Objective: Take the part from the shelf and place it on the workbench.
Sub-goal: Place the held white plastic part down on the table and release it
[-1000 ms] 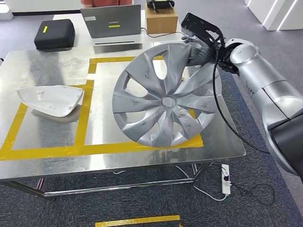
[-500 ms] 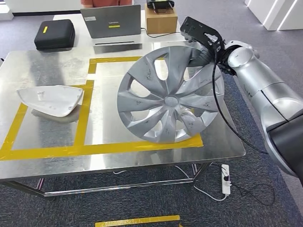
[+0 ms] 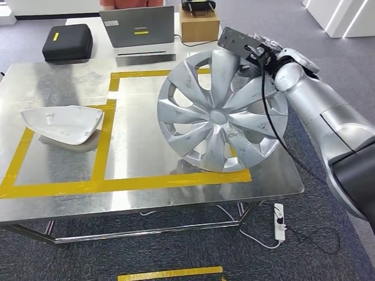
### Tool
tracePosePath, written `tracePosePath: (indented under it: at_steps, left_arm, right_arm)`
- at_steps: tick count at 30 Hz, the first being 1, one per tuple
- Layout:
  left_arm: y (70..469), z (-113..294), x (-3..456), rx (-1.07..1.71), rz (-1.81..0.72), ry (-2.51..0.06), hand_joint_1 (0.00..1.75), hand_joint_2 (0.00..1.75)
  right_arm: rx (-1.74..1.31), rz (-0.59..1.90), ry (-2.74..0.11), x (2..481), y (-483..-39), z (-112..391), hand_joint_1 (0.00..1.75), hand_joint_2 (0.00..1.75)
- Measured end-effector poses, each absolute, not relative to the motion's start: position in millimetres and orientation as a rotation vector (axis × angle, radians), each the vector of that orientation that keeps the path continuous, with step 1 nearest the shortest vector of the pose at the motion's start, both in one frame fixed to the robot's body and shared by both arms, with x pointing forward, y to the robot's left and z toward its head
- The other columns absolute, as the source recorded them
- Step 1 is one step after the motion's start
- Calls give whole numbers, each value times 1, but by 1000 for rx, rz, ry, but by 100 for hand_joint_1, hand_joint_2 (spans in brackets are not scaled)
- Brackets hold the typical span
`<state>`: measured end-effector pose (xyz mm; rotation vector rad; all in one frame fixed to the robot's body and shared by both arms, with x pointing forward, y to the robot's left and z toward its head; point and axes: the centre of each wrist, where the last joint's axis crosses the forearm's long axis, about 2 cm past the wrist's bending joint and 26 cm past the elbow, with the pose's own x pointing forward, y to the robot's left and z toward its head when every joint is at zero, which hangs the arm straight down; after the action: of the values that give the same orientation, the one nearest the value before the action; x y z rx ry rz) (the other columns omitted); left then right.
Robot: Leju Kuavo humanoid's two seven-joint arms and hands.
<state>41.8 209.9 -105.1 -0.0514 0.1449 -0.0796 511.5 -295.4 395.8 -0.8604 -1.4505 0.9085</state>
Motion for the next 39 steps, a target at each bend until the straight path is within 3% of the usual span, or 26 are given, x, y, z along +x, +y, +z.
tracePosePath:
  at_steps: [17, 39]
  left_arm:
    - [206, -104, 41, -56, -112, 150, 0, 0]
    - [204, -104, 41, -57, -119, 159, 0, 0]
  right_arm:
    - [-1084, 1004, -1515, 504, -288, 388, 0, 175]
    - [-1417, 1252, -1306, 505, -289, 384, 0, 175]
